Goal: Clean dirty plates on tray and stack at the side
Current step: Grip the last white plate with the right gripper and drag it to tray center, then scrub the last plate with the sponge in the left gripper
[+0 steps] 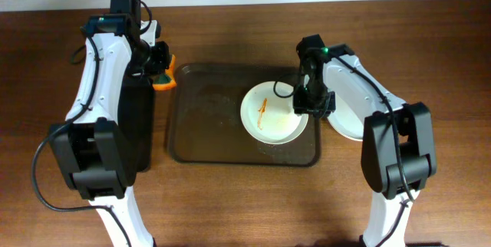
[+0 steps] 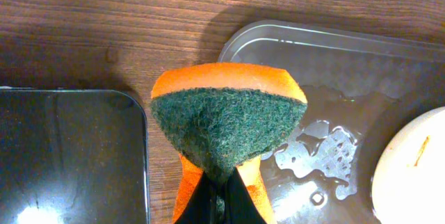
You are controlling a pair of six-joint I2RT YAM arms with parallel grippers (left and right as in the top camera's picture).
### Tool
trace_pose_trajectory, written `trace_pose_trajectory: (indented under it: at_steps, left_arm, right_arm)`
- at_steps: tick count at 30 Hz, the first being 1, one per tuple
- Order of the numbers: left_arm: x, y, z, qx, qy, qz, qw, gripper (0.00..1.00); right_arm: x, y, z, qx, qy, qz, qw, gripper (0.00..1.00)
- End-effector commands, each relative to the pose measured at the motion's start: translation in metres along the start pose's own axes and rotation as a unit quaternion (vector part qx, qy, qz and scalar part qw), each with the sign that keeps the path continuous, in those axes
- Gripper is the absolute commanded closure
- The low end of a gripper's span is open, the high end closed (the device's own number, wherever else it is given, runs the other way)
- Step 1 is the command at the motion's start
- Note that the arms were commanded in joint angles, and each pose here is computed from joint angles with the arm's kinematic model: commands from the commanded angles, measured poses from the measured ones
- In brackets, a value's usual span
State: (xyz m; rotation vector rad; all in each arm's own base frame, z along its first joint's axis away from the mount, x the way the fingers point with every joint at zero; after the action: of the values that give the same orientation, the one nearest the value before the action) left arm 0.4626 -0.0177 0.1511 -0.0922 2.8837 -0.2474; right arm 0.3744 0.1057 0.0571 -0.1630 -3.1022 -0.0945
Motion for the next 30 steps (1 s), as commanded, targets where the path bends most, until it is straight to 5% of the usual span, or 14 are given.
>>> trace_pose_trajectory:
  at_steps: [1,7,9,12,17,20,25,30]
  left_arm:
    - [-0.006,0.0,-0.008,-0.001,-0.014,-0.005,1.0,1.0]
    - [-0.006,0.0,-0.008,-0.001,-0.013,-0.005,1.0,1.0]
    - [-0.006,0.0,-0.008,-0.001,-0.013,-0.005,1.0,1.0]
    - [-0.005,0.0,-0.008,-0.001,-0.012,-0.006,1.0,1.0]
    - [-0.003,-0.003,-0.007,-0.001,-0.007,-0.003,1.0,1.0]
    - [-0.001,-0.011,-0.006,0.001,-0.004,0.006,1.0,1.0]
    - [0.003,-0.022,-0.004,0.004,0.006,0.016,1.0,1.0]
    - [0.005,-0.027,-0.004,0.005,0.009,0.021,1.0,1.0]
  right_arm:
    - [0.003,0.003,0.009,-0.007,0.004,-0.018,1.0,0.61]
    - [0.004,0.003,0.029,-0.006,0.026,-0.016,1.0,0.81]
    - [0.005,0.006,0.028,-0.014,0.029,-0.02,0.999,0.95]
    - [0.01,0.034,0.022,-0.094,0.046,-0.028,0.994,0.96]
    - [0.01,0.056,0.018,-0.095,0.031,-0.056,0.993,0.96]
    - [0.003,0.092,0.01,-0.196,0.023,-0.043,0.979,0.96]
    - [-0.016,0.122,0.02,-0.184,-0.045,-0.016,0.982,0.96]
    - [-0.014,0.124,0.046,-0.182,-0.022,-0.013,0.983,0.84]
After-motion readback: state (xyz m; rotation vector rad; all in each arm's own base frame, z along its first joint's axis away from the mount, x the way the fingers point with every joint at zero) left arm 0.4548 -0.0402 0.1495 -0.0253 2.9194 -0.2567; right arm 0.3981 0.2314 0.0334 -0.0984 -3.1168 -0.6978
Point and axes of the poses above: each gripper's point midway between its finger pads, its own z axis out along the fingers, its own y axis along the line the jaws close on, x = y × z, the point moved 3 cm from there along -z, back along the fingers
